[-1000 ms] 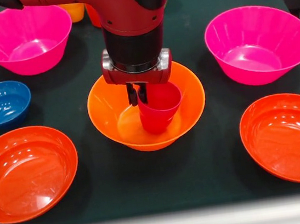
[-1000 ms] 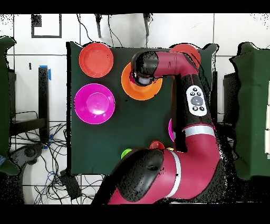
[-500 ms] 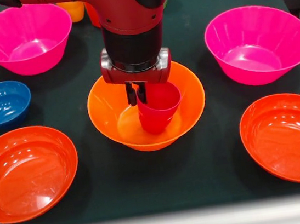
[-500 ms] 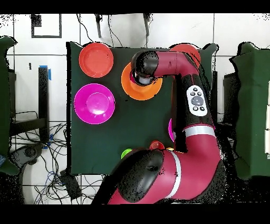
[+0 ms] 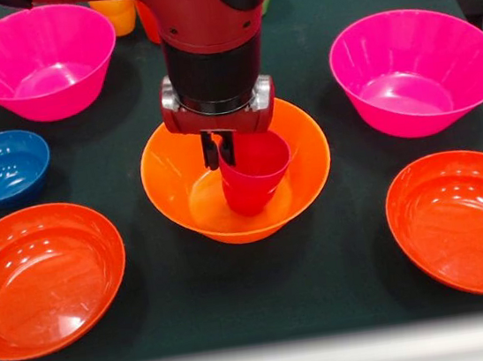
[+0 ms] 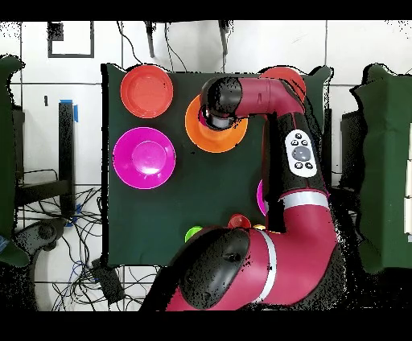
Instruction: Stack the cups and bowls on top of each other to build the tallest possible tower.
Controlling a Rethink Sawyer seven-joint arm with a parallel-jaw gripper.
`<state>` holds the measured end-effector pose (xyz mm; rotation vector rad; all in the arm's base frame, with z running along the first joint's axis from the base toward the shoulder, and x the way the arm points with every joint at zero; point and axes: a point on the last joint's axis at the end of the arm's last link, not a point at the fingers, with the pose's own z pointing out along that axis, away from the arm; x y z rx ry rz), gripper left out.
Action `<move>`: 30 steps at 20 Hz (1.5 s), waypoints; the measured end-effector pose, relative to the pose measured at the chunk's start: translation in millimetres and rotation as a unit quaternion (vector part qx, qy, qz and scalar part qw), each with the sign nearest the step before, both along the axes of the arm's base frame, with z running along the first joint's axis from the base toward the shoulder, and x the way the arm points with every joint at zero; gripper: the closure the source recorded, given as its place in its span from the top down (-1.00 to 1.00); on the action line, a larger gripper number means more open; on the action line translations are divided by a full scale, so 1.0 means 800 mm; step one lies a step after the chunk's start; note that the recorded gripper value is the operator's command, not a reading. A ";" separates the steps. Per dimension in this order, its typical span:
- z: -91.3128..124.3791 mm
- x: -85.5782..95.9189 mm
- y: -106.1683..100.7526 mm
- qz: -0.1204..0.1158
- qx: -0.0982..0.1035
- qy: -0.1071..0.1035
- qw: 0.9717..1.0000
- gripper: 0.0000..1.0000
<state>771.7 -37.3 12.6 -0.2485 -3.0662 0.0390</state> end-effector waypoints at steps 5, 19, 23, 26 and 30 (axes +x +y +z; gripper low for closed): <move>0.013 -0.006 0.003 0.005 -0.003 0.002 1.000 -1.00; 0.045 -0.031 0.018 0.024 -0.008 0.013 1.000 -1.00; 0.045 -0.034 0.023 0.028 -0.008 0.015 0.999 -1.00; 0.043 -0.036 0.026 0.030 -0.008 0.017 0.999 -1.00; 0.038 -0.038 0.032 0.033 -0.006 0.019 0.999 -1.00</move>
